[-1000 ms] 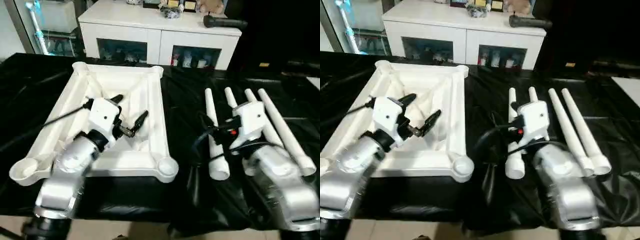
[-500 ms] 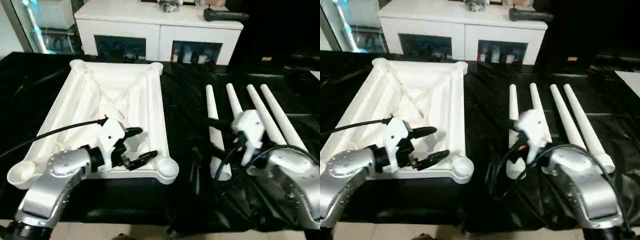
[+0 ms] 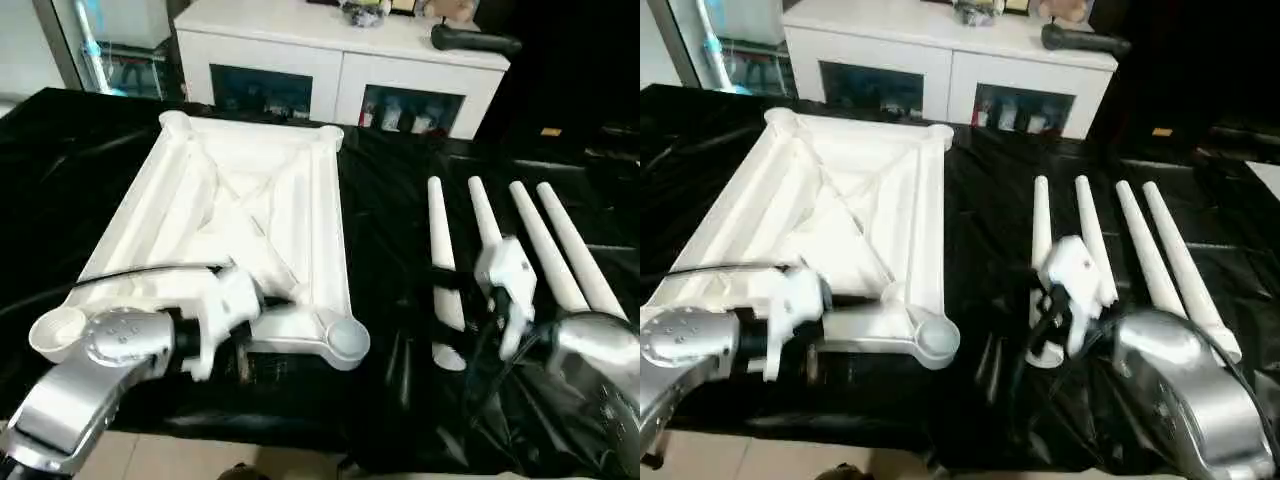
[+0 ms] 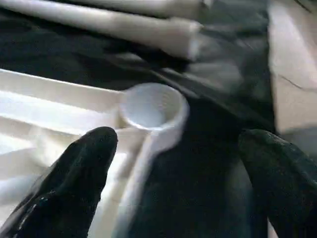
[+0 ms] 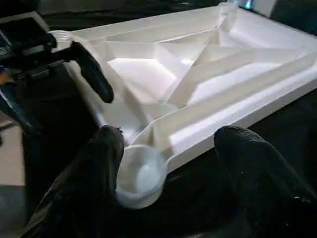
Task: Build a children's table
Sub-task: Rotate table base
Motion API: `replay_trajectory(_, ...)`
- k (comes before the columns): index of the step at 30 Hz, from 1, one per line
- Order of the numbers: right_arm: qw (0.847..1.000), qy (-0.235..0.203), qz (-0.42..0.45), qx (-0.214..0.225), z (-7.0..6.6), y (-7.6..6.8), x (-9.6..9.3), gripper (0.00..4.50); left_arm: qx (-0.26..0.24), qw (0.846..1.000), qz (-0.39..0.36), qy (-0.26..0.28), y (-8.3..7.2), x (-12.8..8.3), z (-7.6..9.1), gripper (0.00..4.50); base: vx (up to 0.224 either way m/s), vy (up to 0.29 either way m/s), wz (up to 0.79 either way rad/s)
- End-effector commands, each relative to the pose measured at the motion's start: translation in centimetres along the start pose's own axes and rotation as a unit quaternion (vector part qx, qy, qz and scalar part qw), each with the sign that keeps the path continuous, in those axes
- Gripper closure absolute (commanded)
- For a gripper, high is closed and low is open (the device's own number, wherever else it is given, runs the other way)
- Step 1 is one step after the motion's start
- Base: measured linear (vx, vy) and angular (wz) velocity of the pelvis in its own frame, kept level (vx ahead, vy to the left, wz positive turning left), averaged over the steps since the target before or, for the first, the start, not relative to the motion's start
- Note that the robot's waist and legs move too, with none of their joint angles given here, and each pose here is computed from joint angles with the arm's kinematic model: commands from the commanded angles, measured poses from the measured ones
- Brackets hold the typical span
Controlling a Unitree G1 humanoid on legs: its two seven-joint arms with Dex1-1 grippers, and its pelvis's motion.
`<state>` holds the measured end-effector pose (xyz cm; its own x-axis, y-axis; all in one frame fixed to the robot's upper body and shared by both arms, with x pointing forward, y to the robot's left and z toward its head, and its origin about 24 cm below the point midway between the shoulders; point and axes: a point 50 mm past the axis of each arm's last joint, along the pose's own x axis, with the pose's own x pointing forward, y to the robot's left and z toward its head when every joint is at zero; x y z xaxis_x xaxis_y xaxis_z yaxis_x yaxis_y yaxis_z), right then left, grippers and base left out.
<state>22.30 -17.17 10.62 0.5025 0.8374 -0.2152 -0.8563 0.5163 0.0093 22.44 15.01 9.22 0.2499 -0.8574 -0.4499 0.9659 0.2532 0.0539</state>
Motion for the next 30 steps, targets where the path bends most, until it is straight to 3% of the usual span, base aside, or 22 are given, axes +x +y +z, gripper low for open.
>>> replay_trajectory(1, 1.000, 0.008, 0.009, -0.013, 0.4, 0.4, -0.8, 1.19, 0.022, 1.000, -0.005, 0.005, 0.1, 0.1, 0.4, 0.00, 0.000, 0.000, 0.00)
replay_trajectory(9, 0.999, 0.025, 0.000, -0.022, 0.0, 0.8, -1.2, 1.19, 0.023, 1.000, -0.010, 0.010, 1.5, 1.2, 0.1, 0.00, 0.000, 0.000, 0.00)
replay_trajectory(10, 0.999, 0.030, -0.001, -0.023, 0.0, 0.8, -1.4, 1.19, 0.023, 0.999, -0.023, 0.019, 2.0, 1.7, -0.1, 0.29, 0.000, 0.000, 0.00)
replay_trajectory(15, 0.999, 0.035, 0.000, -0.026, 0.1, 0.7, -1.8, 1.19, 0.035, 0.998, -0.037, 0.039, 2.3, 2.1, -0.2, 0.42, 0.000, 0.000, 0.00)
replay_trajectory(16, 0.999, 0.035, 0.000, -0.026, 0.1, 0.7, -1.8, 1.19, 0.036, 0.998, -0.038, 0.041, 2.3, 2.1, -0.3, 0.76, 0.000, 0.000, 0.00)
replay_trajectory(19, 0.999, 0.041, 0.002, -0.029, 0.3, 0.4, -2.0, 1.19, 0.030, 0.997, -0.054, 0.045, 2.4, 2.2, -0.1, 0.83, 0.000, 0.000, 0.00)
replay_trajectory(21, 0.999, 0.042, 0.005, -0.028, 0.4, 0.4, -1.9, 1.19, 0.028, 0.997, -0.056, 0.046, 2.5, 2.3, -0.1, 1.18, 0.000, 0.000, 0.00)
replay_trajectory(30, 0.996, 0.076, 0.039, -0.028, -0.2, 1.1, -2.1, 1.19, 0.045, 0.995, -0.038, 0.081, 3.5, 2.5, -0.6, 1.73, 0.000, 0.000, 0.00)
